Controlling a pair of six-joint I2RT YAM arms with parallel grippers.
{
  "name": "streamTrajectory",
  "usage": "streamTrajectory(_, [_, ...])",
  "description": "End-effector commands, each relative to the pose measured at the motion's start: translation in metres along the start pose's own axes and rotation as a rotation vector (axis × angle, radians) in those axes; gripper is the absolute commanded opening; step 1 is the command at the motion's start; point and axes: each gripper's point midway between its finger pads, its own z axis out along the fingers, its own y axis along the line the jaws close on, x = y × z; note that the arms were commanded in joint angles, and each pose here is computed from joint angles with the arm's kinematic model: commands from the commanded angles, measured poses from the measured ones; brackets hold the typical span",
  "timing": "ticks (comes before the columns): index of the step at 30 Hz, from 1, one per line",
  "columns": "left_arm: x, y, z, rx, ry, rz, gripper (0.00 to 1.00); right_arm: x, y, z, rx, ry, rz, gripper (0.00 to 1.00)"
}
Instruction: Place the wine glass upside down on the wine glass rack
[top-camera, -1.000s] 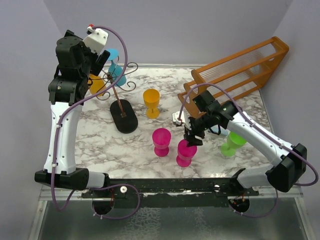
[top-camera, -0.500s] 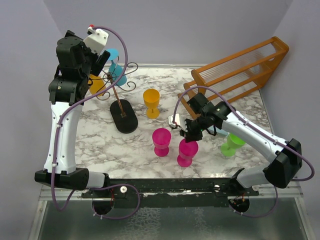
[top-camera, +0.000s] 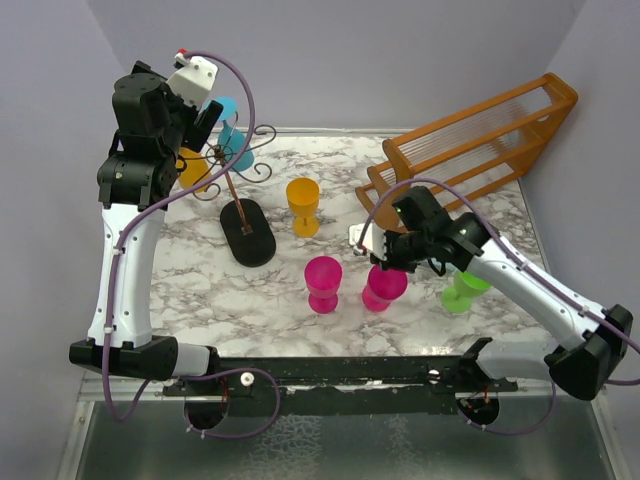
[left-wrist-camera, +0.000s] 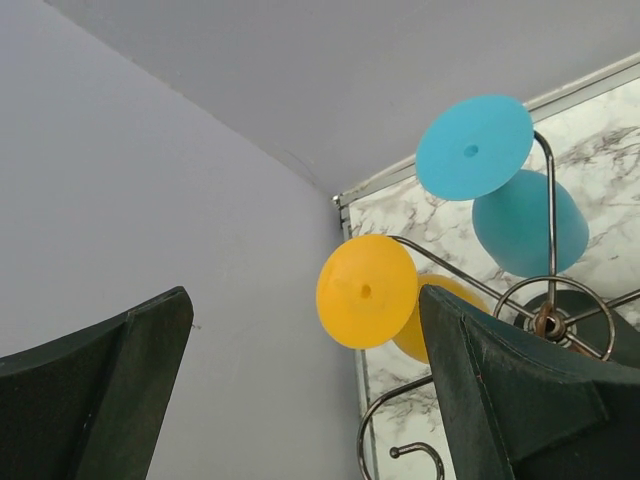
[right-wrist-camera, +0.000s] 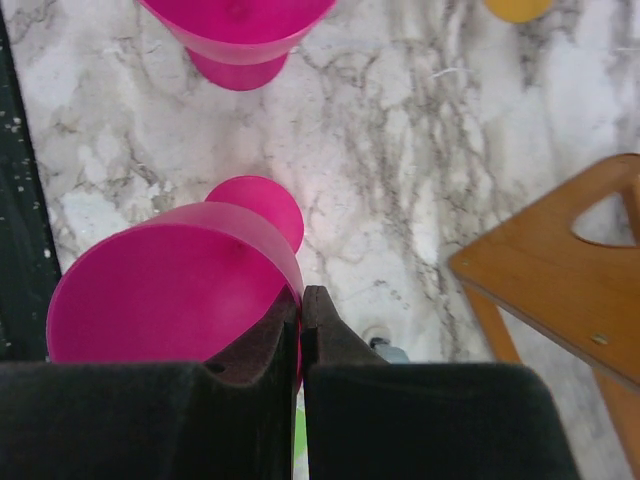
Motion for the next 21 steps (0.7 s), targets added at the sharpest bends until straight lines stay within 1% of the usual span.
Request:
streamTrajectory(1, [-0.017,-0.013,-0.001,0.08,-0.08,-0.064,0.99,-0.026,-0.037,-0.042,0.252,-0.073,-0.082,0.01])
streamTrajectory(6, [-0.035,-0.032,-0.007,0.2,-0.159,-0.106,0.99,-0.059,-0.053,-0.08,0.34,-0.168,-0.116,0.01])
streamTrajectory(11, [-0.047,-0.043,-0.013,0.275,-0.214,-0.131,0.99,-0.085,-0.085,-0.116,0.53,-0.238,-0.128,0.01])
streamTrajectory(17, [-0.059,-0.054,-0.016,0.341,-0.259,-0.217,0.99,-0.132,-0.109,-0.162,0.667,-0.421,-0.099,0.01])
streamTrajectory(19, [-0.064,-0.063,-0.019,0.394,-0.283,-0.252,0.99,-0.151,-0.117,-0.178,0.698,-0.489,-0.066,0.01])
streamTrajectory(21, [-0.072,-0.078,-0.025,0.484,-0.317,-0.293,0.99,-0.167,-0.125,-0.192,0.72,-0.542,-0.037,0.01])
